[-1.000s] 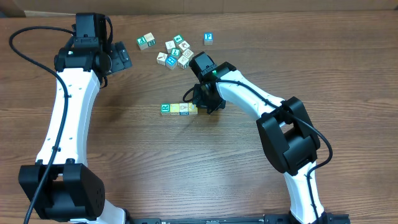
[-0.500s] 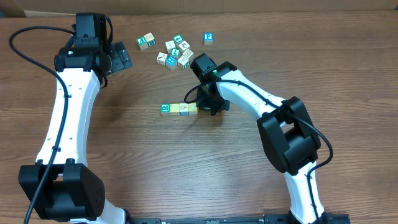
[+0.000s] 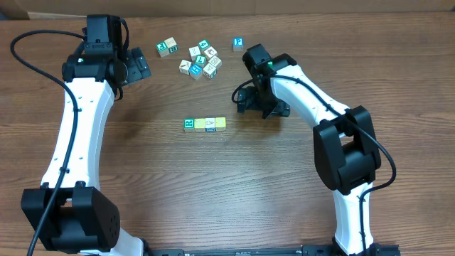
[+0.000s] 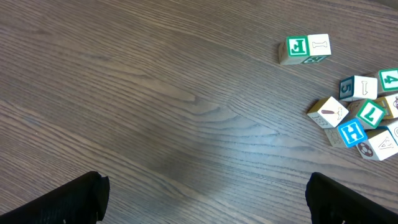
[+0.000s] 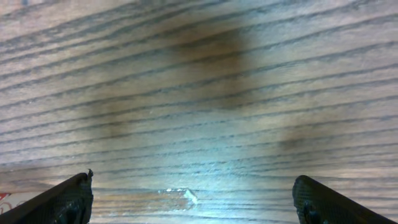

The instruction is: Form a horizontal line

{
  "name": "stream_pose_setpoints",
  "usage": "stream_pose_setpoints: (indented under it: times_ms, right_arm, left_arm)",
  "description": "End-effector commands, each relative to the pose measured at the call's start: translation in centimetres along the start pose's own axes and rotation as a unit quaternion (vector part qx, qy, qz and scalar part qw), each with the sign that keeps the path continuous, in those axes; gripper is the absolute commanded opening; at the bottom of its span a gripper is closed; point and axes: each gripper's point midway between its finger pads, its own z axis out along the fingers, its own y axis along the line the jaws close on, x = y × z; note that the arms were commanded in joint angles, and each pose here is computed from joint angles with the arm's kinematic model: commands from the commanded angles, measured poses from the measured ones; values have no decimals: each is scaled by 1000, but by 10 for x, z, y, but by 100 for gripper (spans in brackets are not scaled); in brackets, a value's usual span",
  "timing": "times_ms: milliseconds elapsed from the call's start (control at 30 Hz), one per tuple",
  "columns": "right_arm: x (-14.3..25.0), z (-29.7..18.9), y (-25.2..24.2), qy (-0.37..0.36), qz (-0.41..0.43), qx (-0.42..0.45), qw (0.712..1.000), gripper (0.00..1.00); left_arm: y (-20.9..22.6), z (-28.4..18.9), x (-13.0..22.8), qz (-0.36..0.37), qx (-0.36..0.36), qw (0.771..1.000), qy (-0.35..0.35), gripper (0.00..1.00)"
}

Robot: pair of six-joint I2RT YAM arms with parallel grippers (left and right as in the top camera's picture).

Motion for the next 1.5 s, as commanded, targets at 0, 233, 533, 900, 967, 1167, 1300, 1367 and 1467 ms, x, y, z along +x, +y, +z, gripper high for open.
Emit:
stream_pose_setpoints:
  times_ms: [0,233,533,900,967,1167,1300,1367,1467]
  right_arm:
    - [-14,-23,8,-36,-9,-17,999,100]
    - [-18,-24,10,-43,-9,-21,999,100]
    - [-22,-24,13,-53,-8,-26,998,100]
    - [-22,-24,13,-53,-8,-26,998,100]
    - [-22,-24,13,-53,-8,-26,998,100]
    - [-24,-38,17,-68,-12,-34,997,100]
    - [-21,-83,34,-109,-28,-62,992,100]
    - [-17,-114,45,-136,-39,-81,987,100]
    - [-11,-161,52,-187,-67,-96,975,100]
  left_arm:
    - [1,0,-1,3,-7,1000,-3,99]
    - [1,0,-1,3,-7,1000,-3,99]
    - [1,0,-1,3,-7,1000,-3,99]
    - [1,0,-1,3,-7,1000,-3,100]
    - [1,0,-1,3,-7,1000,-3,100]
    - [1,0,-1,3,-7,1000,-3,100]
    - [1,0,-1,3,-7,1000,-3,99]
    - [1,0,-1,3,-7,1000,-3,100]
    - [1,0,-1,3,-7,1000,-3,100]
